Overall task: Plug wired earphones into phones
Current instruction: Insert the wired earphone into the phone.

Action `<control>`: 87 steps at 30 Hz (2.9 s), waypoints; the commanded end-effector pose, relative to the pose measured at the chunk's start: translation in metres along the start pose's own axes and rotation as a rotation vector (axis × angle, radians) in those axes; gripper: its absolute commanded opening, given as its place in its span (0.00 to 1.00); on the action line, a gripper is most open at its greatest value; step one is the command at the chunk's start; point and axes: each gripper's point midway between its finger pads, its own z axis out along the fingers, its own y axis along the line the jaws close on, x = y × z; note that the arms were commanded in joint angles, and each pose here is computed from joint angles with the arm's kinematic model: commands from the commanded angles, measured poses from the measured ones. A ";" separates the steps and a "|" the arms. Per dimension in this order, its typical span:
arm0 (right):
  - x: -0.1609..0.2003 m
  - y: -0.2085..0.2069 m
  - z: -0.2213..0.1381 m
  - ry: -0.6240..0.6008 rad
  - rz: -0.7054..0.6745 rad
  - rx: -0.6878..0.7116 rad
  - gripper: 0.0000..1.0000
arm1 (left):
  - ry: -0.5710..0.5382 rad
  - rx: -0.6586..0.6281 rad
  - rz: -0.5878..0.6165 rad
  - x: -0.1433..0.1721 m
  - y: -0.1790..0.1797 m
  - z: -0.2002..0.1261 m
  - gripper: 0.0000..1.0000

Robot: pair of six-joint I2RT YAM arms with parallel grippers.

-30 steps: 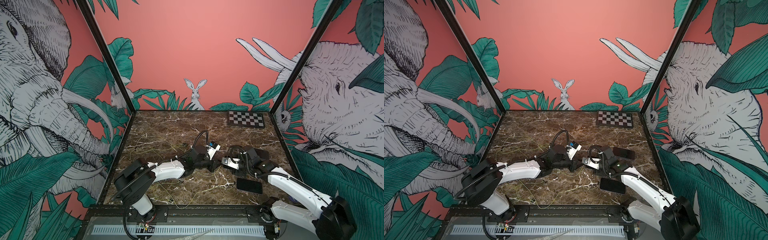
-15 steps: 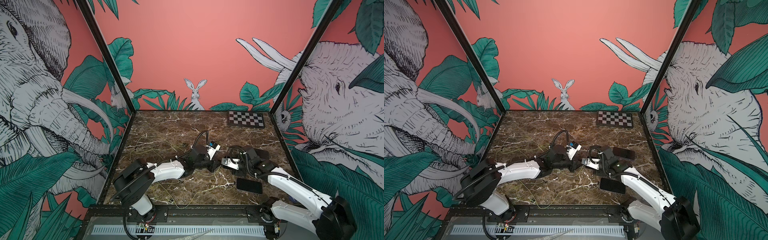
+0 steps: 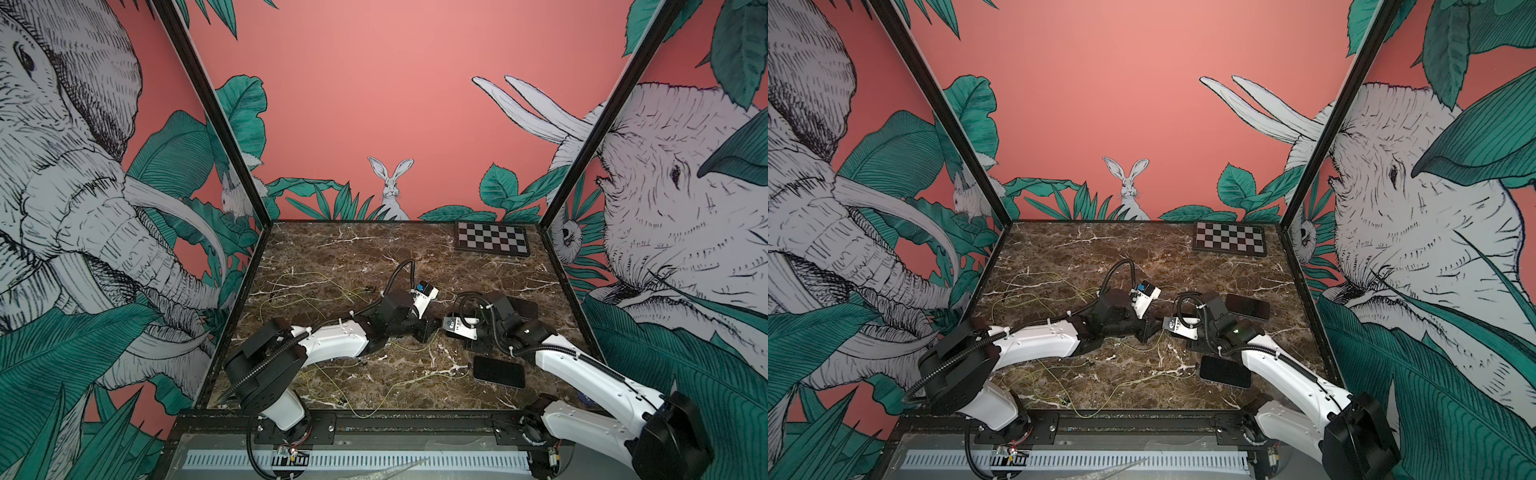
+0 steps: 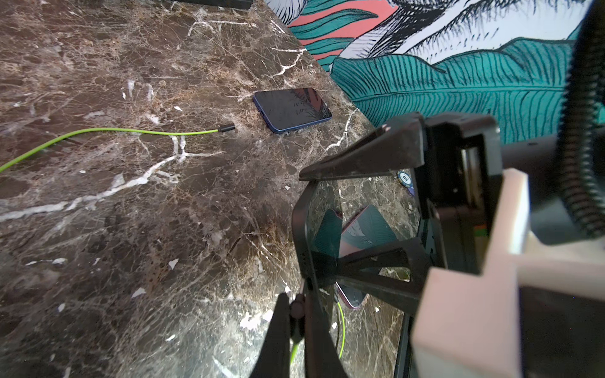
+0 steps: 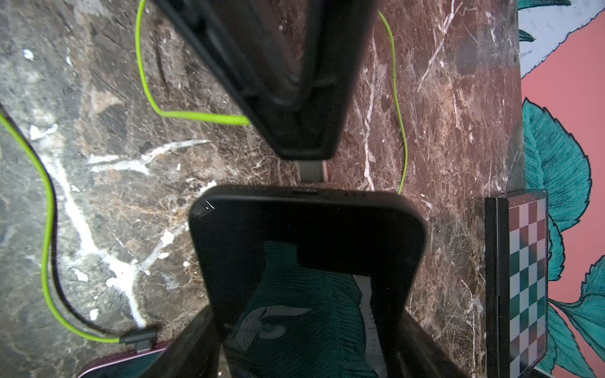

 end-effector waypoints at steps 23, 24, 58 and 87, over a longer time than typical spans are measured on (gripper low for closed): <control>-0.016 -0.015 -0.004 -0.063 -0.017 0.075 0.61 | -0.004 0.036 -0.049 -0.002 -0.005 0.001 0.00; -0.016 -0.016 -0.004 -0.064 -0.014 0.080 0.61 | -0.003 0.037 -0.051 -0.002 -0.005 0.002 0.00; -0.044 -0.029 -0.018 -0.166 -0.031 0.176 0.57 | 0.068 0.069 -0.109 0.011 -0.007 0.011 0.00; -0.043 -0.014 -0.030 -0.199 -0.055 0.137 0.56 | 0.074 0.064 -0.059 0.003 -0.013 0.003 0.00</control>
